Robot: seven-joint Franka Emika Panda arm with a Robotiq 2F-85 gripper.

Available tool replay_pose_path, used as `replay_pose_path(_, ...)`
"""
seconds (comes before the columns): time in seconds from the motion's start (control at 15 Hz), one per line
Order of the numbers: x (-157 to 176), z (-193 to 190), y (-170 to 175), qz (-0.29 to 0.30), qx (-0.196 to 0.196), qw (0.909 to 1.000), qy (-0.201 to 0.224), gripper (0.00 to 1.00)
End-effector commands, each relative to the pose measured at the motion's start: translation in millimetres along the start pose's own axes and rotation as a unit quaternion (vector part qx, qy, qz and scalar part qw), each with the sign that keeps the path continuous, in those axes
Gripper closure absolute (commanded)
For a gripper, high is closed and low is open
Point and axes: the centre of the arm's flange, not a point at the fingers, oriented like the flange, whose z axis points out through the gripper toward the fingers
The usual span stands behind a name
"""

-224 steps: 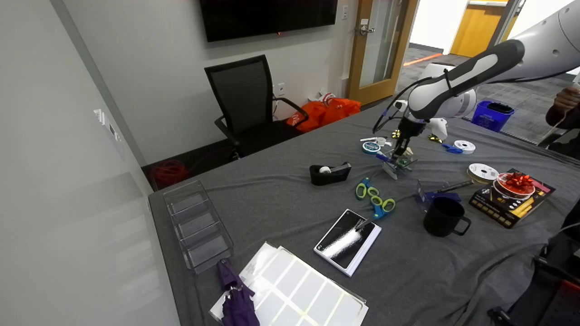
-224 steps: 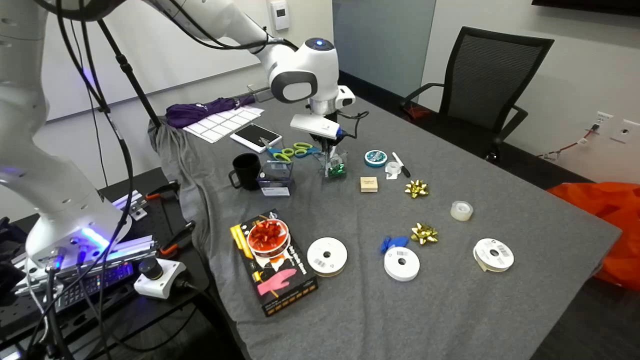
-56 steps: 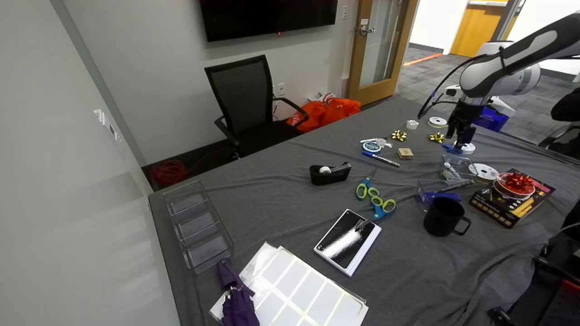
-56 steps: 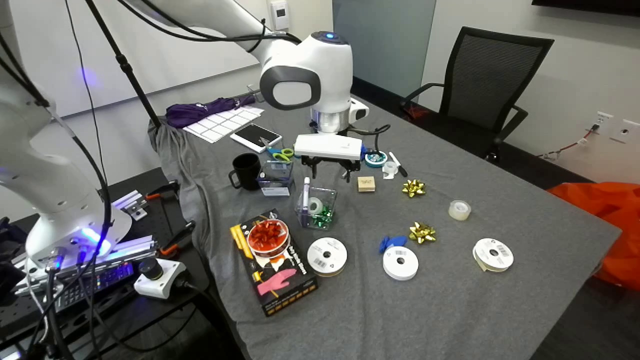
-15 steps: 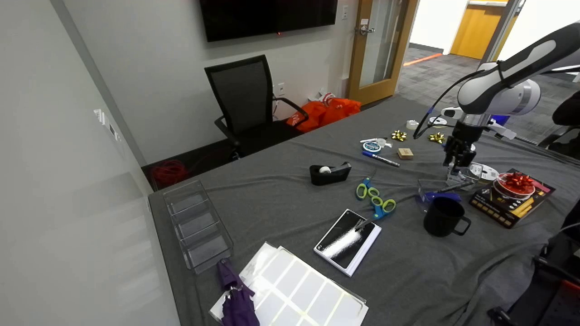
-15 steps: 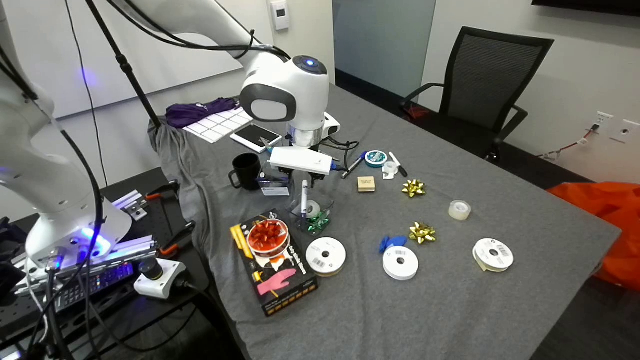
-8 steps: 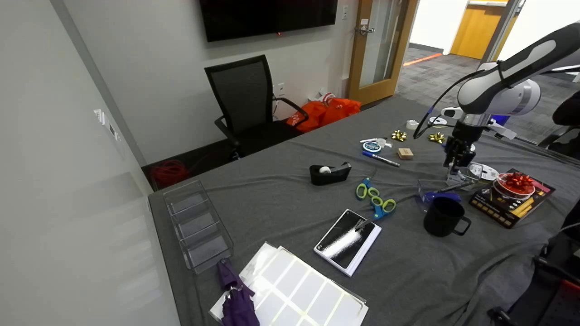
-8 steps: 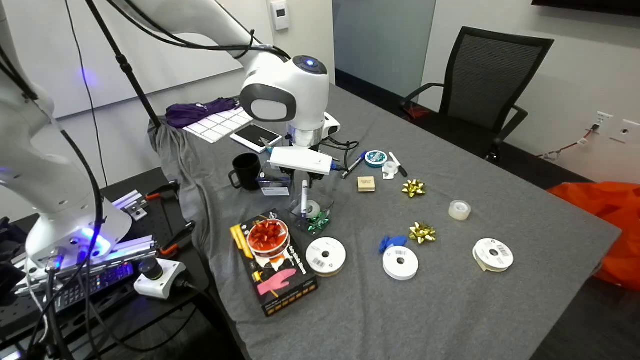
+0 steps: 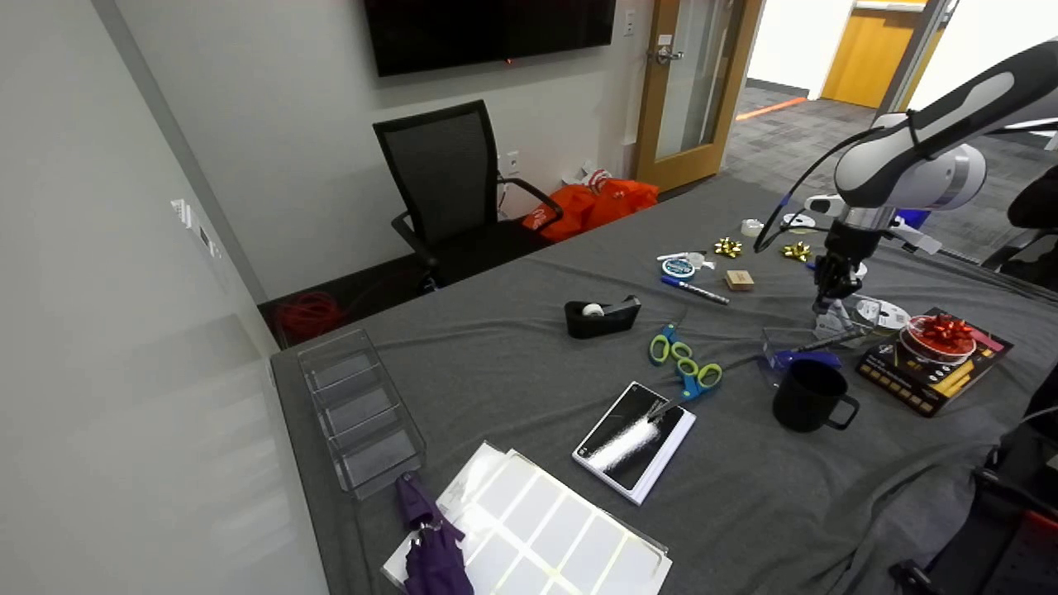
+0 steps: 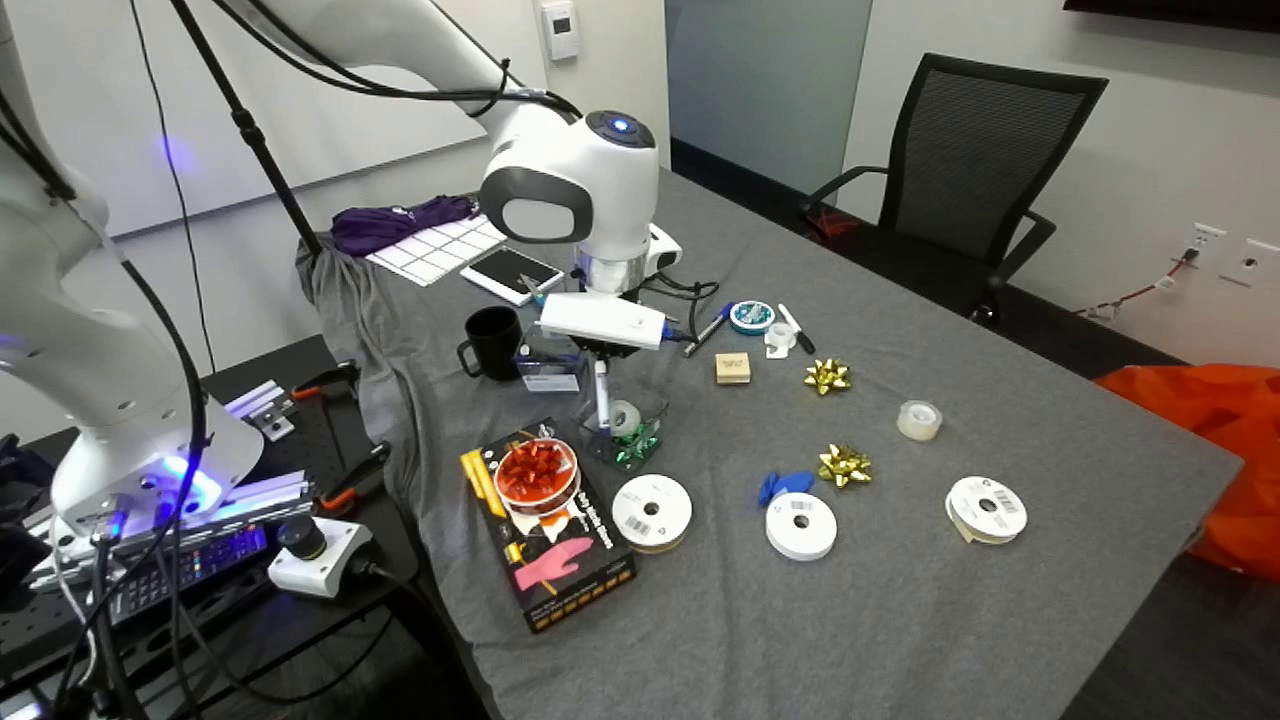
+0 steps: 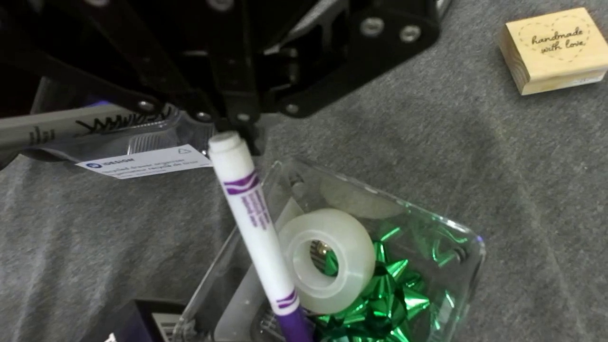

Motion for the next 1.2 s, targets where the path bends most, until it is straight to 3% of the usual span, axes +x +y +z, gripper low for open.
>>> replay_pose_path(0.0, -3, -6, -3, -0.004, -0.004, 0.9999, 0.015, 1.00)
replay_pose_path(0.13, -3, -7, -3, -0.006, -0.004, 0.9999, 0.015, 0.95)
replay_pose_path(0.2, -4, -7, -3, -0.010, -0.005, 0.9998, 0.015, 0.73)
replay_pose_path(0.4, -6, -9, -3, -0.027, -0.005, 0.9996, 0.013, 0.64)
replay_pose_path(1.0, -29, -30, 0, -0.091, -0.003, 0.9954, 0.027, 0.03)
replay_pose_path(1.13, -35, -30, 1, -0.104, -0.007, 0.9941, 0.030, 0.00)
